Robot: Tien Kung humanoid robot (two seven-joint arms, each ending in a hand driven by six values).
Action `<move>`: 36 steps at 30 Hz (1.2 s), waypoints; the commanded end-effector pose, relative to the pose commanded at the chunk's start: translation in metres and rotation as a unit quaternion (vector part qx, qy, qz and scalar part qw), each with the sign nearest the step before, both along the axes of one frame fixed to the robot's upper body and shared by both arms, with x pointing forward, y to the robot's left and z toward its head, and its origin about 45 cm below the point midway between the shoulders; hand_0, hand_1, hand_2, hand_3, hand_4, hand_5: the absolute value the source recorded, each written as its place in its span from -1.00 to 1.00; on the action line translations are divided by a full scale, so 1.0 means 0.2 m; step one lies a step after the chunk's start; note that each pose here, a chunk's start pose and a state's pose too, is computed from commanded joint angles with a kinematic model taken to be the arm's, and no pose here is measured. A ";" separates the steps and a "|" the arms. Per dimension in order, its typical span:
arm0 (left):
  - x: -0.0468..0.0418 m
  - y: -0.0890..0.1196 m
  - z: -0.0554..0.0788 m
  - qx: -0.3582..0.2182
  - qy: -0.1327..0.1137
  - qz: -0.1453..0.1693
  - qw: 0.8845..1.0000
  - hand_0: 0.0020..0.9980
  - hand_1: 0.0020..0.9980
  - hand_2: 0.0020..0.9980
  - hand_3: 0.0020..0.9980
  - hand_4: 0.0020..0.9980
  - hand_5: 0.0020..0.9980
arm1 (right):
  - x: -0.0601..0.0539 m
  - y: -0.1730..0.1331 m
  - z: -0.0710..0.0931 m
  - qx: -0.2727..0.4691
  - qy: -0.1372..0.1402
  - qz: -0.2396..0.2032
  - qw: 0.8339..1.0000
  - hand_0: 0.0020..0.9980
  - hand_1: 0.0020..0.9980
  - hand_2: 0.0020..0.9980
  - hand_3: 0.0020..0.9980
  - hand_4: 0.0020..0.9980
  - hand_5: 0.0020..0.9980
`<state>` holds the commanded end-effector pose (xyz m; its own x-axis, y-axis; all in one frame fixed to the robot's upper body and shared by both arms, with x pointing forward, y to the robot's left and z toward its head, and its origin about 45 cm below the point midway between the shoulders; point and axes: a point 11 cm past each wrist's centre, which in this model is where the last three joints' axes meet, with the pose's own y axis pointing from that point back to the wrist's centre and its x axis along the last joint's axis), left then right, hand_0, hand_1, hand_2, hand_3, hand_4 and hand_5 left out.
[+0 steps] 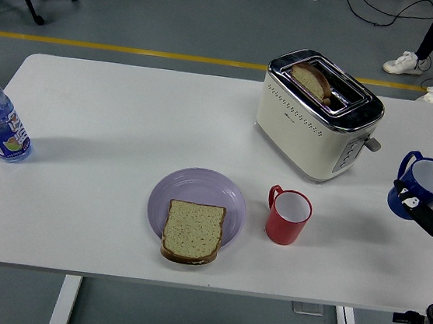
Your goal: Pick up the cup,pour liquid into bread,place the cup on the desk
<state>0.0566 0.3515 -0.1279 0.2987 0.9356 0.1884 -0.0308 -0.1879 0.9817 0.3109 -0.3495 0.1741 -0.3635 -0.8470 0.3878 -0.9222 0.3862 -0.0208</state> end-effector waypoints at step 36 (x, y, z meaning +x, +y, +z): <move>-0.014 0.00 0.00 0.000 0.004 -0.004 1.000 0.36 0.50 0.54 0.32 -0.17 1.00 | -0.05 0.11 -0.33 -0.006 0.054 0.042 0.998 -0.27 -0.74 -0.35 -0.01 0.40 -1.00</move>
